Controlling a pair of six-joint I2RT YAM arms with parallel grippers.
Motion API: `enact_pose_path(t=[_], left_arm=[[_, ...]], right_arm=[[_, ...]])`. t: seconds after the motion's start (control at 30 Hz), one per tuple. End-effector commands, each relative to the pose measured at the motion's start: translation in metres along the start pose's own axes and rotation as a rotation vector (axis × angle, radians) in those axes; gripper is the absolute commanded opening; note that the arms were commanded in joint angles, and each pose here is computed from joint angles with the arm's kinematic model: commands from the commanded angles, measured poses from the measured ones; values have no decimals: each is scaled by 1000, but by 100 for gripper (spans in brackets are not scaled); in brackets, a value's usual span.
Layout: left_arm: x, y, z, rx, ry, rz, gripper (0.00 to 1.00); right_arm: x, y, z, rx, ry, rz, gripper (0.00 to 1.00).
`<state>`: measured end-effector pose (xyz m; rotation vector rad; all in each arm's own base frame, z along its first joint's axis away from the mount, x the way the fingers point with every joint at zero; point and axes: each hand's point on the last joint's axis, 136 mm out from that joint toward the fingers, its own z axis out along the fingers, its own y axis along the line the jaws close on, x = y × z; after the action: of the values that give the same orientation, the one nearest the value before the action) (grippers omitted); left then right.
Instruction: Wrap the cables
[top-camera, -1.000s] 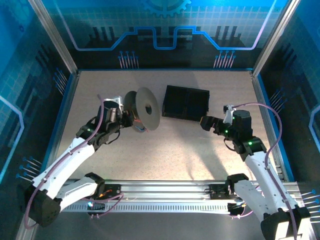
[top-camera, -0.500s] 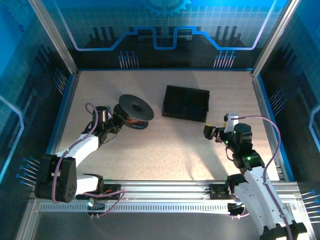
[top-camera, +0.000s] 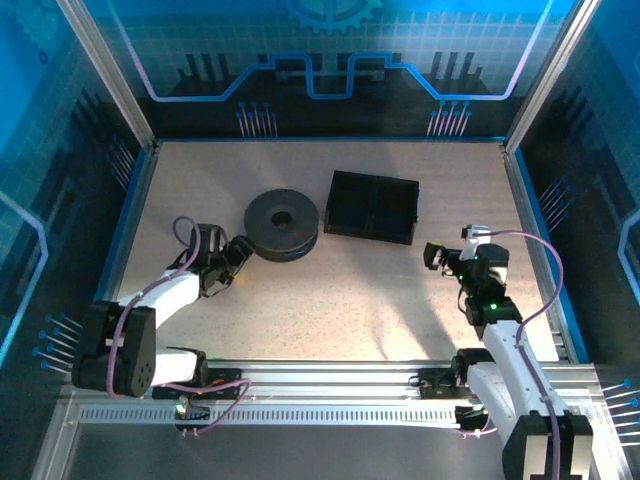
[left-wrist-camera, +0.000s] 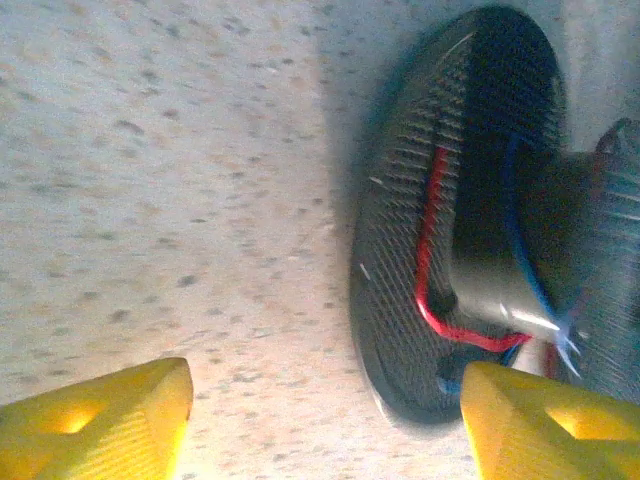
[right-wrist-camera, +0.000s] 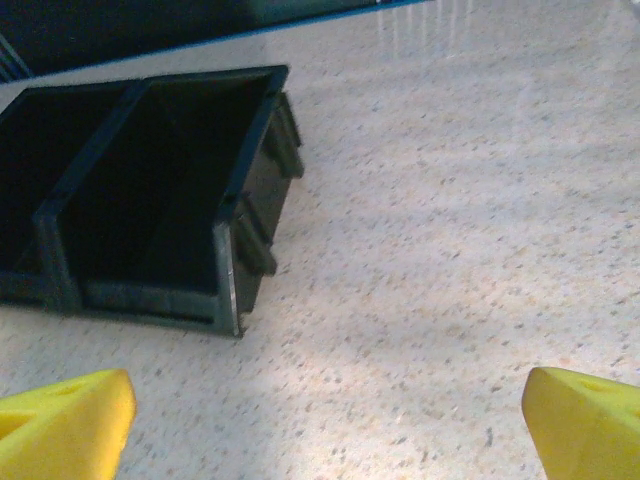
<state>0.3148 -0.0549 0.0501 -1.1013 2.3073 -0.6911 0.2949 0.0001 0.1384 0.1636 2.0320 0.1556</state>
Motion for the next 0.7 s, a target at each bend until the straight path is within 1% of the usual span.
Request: enact_pose_path(t=[0.0,0.1,0.13,0.17,0.2,0.23,0.3,0.4,0.47,0.53,0.57,0.63,0.67], left_arm=[[-8,33,-22,-155,-89,-6,82],[-9,40,-39,-162,-137,-9,91],[-12,38,-45,-151,-160,2,93],[-15,37,-52,-144,-189,18,98],[-19,36,-57,-139,-218,33,99],[-24,35,-62,-133,-255,51,99],[-36,29,-72,-121,-324,112,99],[-52,12,-83,-67,-437,240,100],[-59,3,-91,-20,-532,336,99],[-69,6,-99,-44,-624,368,99],[-74,8,-101,-65,-658,379,99],[-80,2,-100,-69,-679,410,99],[-83,-4,-97,-72,-685,445,100]], right_arm=[[-8,-13,3,37,-62,30,100],[-8,-24,7,69,-66,54,100],[-7,-27,9,75,-73,57,100],[-8,-28,11,78,-89,57,100],[-6,-30,13,84,-88,62,100],[-13,-30,15,82,-129,62,100],[-14,-32,21,83,-155,61,100],[-15,-36,31,89,-188,63,100],[-16,-38,39,89,-216,59,100],[-18,-40,48,86,-247,62,100],[-19,-37,51,61,-260,50,100],[-26,-29,56,33,-283,-4,100],[-25,-30,58,47,-279,-14,100]])
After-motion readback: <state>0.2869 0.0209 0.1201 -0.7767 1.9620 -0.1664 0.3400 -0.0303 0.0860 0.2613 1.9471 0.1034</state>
